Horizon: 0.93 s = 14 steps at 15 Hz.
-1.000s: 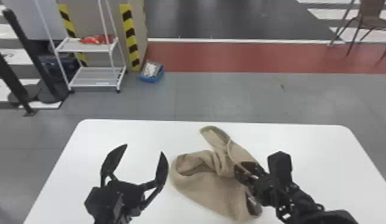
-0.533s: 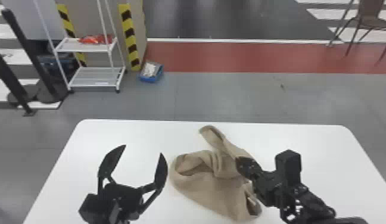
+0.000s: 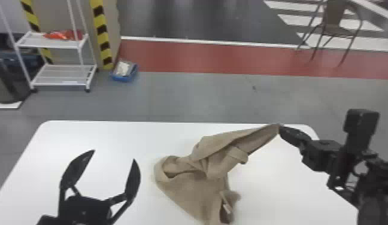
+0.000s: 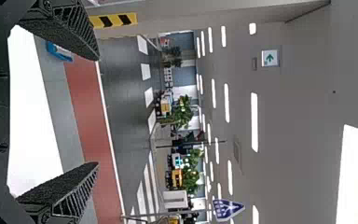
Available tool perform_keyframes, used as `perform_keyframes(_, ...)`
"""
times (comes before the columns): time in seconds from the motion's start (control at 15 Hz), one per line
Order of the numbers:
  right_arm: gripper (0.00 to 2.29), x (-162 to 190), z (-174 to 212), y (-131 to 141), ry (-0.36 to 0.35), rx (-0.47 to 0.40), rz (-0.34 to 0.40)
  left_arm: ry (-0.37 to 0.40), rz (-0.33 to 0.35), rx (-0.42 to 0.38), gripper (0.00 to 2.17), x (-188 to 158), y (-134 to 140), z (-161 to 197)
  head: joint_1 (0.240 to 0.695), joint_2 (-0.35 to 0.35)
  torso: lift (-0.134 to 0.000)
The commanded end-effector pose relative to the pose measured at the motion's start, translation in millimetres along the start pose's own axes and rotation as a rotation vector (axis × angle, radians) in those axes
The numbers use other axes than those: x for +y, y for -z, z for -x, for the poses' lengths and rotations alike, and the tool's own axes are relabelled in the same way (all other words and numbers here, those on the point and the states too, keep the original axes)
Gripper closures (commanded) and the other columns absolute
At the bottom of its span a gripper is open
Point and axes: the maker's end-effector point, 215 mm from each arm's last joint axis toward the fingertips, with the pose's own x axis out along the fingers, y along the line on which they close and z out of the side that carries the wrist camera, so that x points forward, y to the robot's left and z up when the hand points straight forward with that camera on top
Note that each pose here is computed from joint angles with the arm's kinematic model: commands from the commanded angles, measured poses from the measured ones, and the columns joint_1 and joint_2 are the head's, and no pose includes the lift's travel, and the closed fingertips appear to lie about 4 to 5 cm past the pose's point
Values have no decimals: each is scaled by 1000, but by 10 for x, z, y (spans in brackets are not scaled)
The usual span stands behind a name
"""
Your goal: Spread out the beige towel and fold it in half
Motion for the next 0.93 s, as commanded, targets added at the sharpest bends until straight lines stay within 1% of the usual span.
perform_keyframes(0.0,1663,-837,112,10,133,15,-82,28,-12,-11,87,-118,-46,36,695,-230,0)
perform_keyframes(0.07,1659,-1033,132,238,157,75,-115,38,-15,-10,87,-161,-49,52,695,-271,0)
perform_keyframes(0.2,1632,-1149,89,560,190,149,-89,49,-14,-11,87,-232,-56,57,695,-350,0)
perform_keyframes(0.27,1173,-1277,92,845,263,222,-64,65,-21,-13,87,-321,-69,41,695,-350,0)
perform_keyframes(0.33,660,-1470,182,1072,354,275,-62,84,-22,-16,87,-437,-86,40,695,-350,0)
perform_keyframes(0.4,255,-1573,252,1212,410,313,-67,97,-26,-16,87,-505,-87,55,695,-350,0)
perform_keyframes(0.47,-1,-1594,313,1336,434,340,-82,107,-27,-20,87,-548,-115,77,695,-350,0)
perform_keyframes(0.6,-1,-1574,415,1331,476,318,-58,122,-26,-15,87,-608,-95,113,695,-350,0)
perform_keyframes(0.73,43,-1431,470,1290,466,277,-66,145,-29,-2,87,-731,-37,163,695,-350,0)
perform_keyframes(0.8,53,-1355,484,1289,444,253,-73,164,-33,5,87,-815,0,186,695,-350,0)
perform_keyframes(0.87,53,-1295,539,1318,426,244,-83,198,-26,13,87,-968,66,196,695,-350,0)
